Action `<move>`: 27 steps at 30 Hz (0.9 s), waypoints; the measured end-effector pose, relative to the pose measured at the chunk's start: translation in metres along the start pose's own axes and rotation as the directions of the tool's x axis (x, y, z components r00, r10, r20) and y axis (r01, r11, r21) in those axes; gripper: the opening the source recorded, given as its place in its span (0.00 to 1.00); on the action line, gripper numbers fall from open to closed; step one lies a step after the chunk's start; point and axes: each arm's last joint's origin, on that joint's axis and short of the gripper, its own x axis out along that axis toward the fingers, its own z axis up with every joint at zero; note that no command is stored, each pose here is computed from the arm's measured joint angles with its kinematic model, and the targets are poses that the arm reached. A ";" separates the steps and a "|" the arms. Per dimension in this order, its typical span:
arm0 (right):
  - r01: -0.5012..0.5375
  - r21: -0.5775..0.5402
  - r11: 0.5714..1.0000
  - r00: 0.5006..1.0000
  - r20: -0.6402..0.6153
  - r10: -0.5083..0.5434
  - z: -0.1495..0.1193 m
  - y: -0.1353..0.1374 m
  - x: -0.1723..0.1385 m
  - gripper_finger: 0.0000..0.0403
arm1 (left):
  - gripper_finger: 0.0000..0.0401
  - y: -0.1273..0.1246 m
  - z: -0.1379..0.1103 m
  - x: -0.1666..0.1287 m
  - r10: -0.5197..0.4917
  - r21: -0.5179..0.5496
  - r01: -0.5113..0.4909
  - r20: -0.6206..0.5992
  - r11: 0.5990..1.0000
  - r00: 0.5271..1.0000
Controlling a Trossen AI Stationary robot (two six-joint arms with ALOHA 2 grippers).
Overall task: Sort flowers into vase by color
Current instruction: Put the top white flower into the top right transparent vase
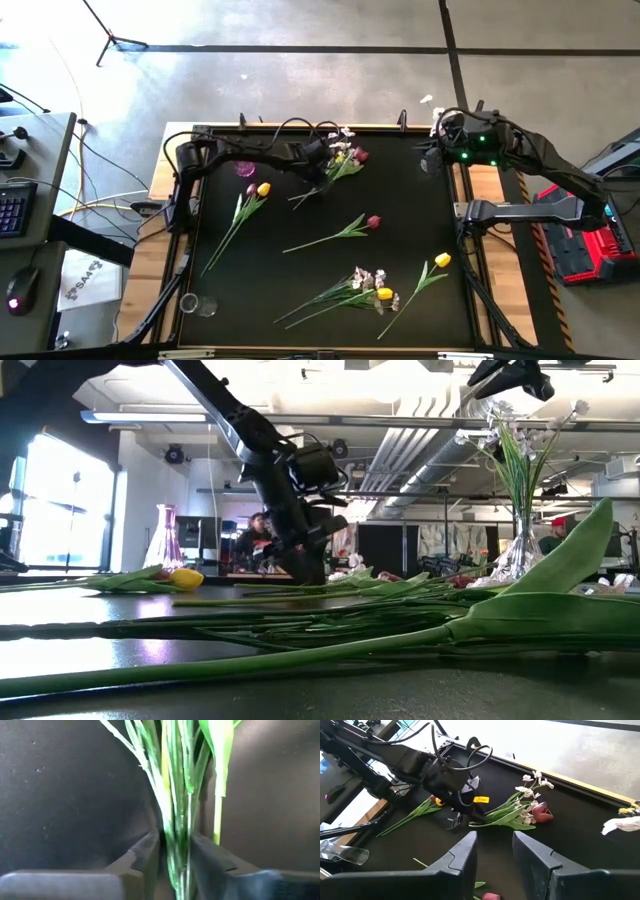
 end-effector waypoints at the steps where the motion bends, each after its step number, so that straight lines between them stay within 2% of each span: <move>1: 0.008 0.003 1.000 1.000 0.005 -0.008 0.000 0.000 0.000 0.28 | 0.18 0.000 0.000 0.000 -0.008 0.002 0.008 -0.005 1.000 1.000; 5: 0.018 0.023 1.000 1.000 0.005 -0.018 0.000 -0.001 0.000 0.28 | 0.03 0.000 0.000 0.001 -0.026 0.004 0.026 -0.013 1.000 1.000; 9: 0.030 0.072 0.997 0.999 0.011 -0.031 -0.001 -0.001 0.000 0.28 | 0.03 0.002 0.002 -0.009 -0.043 -0.020 0.042 -0.012 0.999 0.999; 12: 0.024 0.084 0.996 1.000 0.007 -0.025 -0.002 0.002 -0.001 0.28 | 0.01 -0.001 0.008 -0.033 -0.060 -0.028 0.061 0.040 0.998 0.997; 15: 0.020 0.091 0.996 1.000 0.007 -0.021 -0.004 0.004 -0.001 0.28 | 0.01 -0.013 0.013 -0.066 -0.065 0.045 0.059 0.137 0.997 0.988; 17: 0.026 0.094 0.995 1.000 0.014 -0.027 -0.005 0.007 -0.001 0.28 | 0.01 -0.026 0.012 -0.087 -0.069 0.154 0.038 0.206 0.987 0.976; 19: 0.040 0.092 0.995 0.999 0.027 -0.042 -0.006 0.008 -0.001 0.28 | 0.00 -0.039 0.011 -0.111 -0.080 0.260 0.003 0.286 0.965 0.955; 21: 0.055 0.091 0.994 0.997 0.049 -0.059 -0.006 0.010 -0.002 0.28 | 0.00 -0.048 0.010 -0.133 -0.106 0.320 -0.015 0.357 0.947 0.928; 24: 0.071 0.174 0.982 0.985 0.145 -0.097 -0.003 0.014 -0.003 0.28 | 0.00 -0.053 0.012 -0.160 -0.155 0.323 0.001 0.452 0.946 0.879; 27: -0.025 0.179 0.984 0.964 0.266 -0.024 0.003 0.028 -0.007 0.29 | 0.00 -0.058 0.017 -0.186 -0.280 0.353 0.091 0.530 0.931 0.801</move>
